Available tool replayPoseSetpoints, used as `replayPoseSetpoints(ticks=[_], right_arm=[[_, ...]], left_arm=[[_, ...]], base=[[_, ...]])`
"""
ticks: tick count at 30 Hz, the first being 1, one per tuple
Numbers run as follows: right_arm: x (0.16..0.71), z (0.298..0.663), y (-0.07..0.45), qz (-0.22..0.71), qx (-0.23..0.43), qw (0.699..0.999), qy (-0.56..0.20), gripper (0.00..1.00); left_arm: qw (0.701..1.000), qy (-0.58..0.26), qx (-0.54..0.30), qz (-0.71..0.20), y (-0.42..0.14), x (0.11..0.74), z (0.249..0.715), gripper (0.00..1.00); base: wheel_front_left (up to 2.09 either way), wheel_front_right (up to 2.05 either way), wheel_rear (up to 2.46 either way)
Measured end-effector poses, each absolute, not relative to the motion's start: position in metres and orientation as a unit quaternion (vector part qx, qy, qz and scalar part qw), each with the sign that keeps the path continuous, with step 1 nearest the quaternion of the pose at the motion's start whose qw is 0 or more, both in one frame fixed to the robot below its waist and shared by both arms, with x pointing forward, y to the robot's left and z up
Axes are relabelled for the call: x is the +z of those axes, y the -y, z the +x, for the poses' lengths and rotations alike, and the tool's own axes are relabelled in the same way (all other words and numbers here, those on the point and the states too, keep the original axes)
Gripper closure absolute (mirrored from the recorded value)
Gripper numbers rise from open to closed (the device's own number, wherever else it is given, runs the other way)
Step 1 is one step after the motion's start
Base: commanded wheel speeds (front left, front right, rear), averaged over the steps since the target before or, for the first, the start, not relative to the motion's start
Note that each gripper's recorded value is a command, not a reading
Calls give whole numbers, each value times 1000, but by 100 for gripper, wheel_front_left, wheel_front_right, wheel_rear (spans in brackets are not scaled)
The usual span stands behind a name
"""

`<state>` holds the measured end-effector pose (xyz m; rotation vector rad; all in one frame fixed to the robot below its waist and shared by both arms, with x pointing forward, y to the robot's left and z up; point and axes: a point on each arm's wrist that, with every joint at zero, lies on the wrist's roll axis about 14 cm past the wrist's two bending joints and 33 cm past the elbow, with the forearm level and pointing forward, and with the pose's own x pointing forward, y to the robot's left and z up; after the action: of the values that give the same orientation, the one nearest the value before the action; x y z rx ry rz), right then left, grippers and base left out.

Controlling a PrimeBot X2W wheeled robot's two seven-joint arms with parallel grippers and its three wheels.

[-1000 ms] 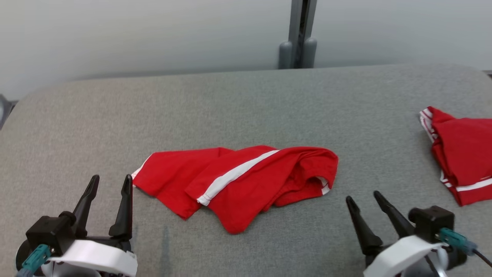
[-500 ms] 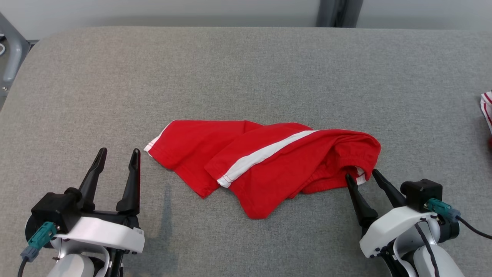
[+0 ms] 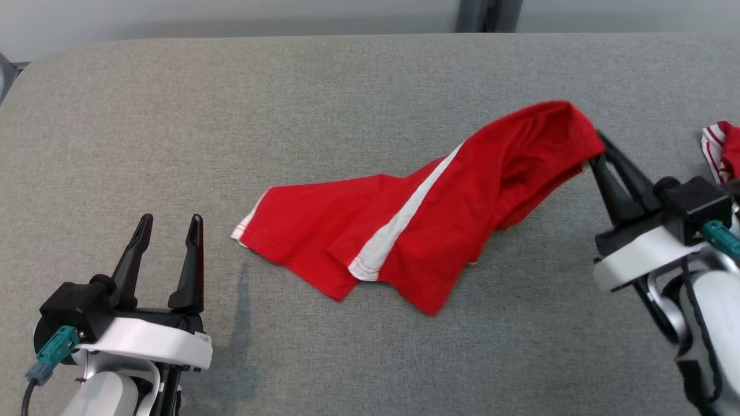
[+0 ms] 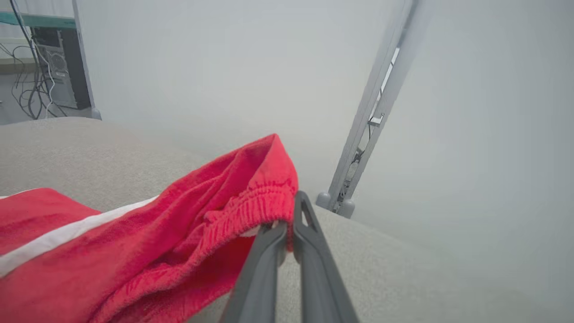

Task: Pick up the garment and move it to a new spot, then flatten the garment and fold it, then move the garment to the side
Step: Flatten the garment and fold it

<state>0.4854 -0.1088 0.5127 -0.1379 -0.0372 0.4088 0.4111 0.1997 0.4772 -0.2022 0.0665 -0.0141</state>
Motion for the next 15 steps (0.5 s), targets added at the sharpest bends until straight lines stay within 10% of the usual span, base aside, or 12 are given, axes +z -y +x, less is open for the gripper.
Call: replayPoseSetpoints(ticks=[6,15], right_arm=[[583,477,84,-231,295,914,158,100],[477,416,77,-261,410,874,4,100]], left_arm=[[993,-32,-25,-107,-187,476,417,0],[992,-40,-39,-115,-176,468,423,0]], base=[[0,0,0],[0,0,0]])
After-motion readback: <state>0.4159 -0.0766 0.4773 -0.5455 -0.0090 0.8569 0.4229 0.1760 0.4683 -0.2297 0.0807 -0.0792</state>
